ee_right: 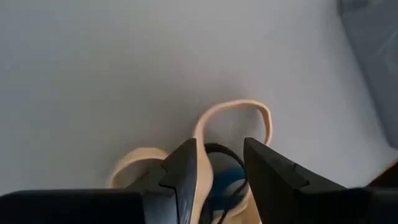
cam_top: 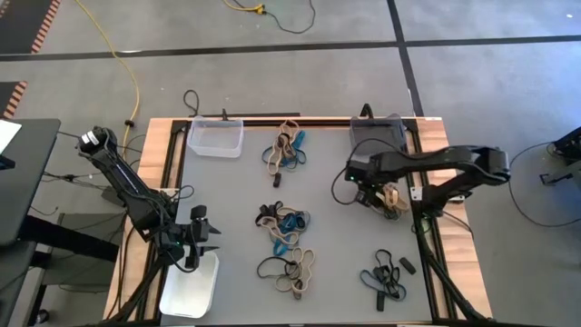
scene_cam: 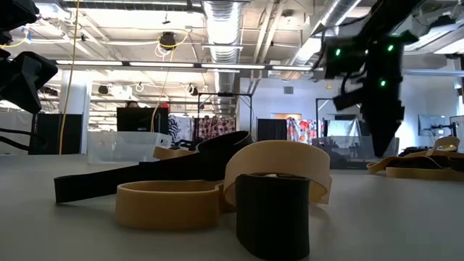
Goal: Sort rubber bands into baskets
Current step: Put the white rubber band into the black transparent bin
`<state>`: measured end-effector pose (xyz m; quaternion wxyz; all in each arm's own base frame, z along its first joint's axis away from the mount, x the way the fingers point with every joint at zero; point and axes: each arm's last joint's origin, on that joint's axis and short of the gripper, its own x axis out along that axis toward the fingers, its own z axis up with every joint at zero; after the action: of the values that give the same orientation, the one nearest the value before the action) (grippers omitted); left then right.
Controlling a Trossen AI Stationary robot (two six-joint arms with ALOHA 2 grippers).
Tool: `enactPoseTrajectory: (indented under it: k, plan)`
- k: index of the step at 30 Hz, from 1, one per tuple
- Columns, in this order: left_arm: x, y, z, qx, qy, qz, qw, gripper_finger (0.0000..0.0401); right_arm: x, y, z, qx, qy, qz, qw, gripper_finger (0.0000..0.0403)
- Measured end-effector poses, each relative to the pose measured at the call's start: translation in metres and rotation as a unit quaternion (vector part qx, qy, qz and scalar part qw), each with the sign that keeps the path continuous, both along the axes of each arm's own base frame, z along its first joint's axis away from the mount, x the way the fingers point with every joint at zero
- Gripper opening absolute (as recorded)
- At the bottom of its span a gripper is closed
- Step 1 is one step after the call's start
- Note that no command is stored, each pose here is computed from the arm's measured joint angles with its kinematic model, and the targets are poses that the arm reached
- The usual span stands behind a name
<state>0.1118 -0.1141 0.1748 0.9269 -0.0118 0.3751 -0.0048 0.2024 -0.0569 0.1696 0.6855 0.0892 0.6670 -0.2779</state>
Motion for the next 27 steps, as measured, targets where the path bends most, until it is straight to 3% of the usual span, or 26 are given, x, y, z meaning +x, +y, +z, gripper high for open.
enactPoseTrajectory:
  k: [5,12,16,21,27]
  plan:
    - [0.000,0.000,0.000,0.000,0.000,0.000,1.000,0.0206,0.006,-0.012,-0.016,0.048,0.008,-0.012,0.999,0.0159]
    - [0.000,0.000,0.000,0.000,0.000,0.000,1.000,0.0206,0.008,-0.020,-0.028,0.067,0.032,-0.021,0.997,0.0159]
    - [0.000,0.000,0.000,0.000,0.000,0.000,1.000,0.0206,0.007,-0.022,-0.019,0.057,0.028,-0.029,0.998,0.0159]
    - [0.000,0.000,0.000,0.000,0.000,0.000,1.000,0.0206,0.010,-0.023,0.005,0.035,-0.033,-0.034,0.998,0.0159]
    - [0.000,0.000,0.000,0.000,0.000,0.000,1.000,0.0206,0.009,-0.021,0.003,0.058,-0.045,-0.046,0.996,0.0159]
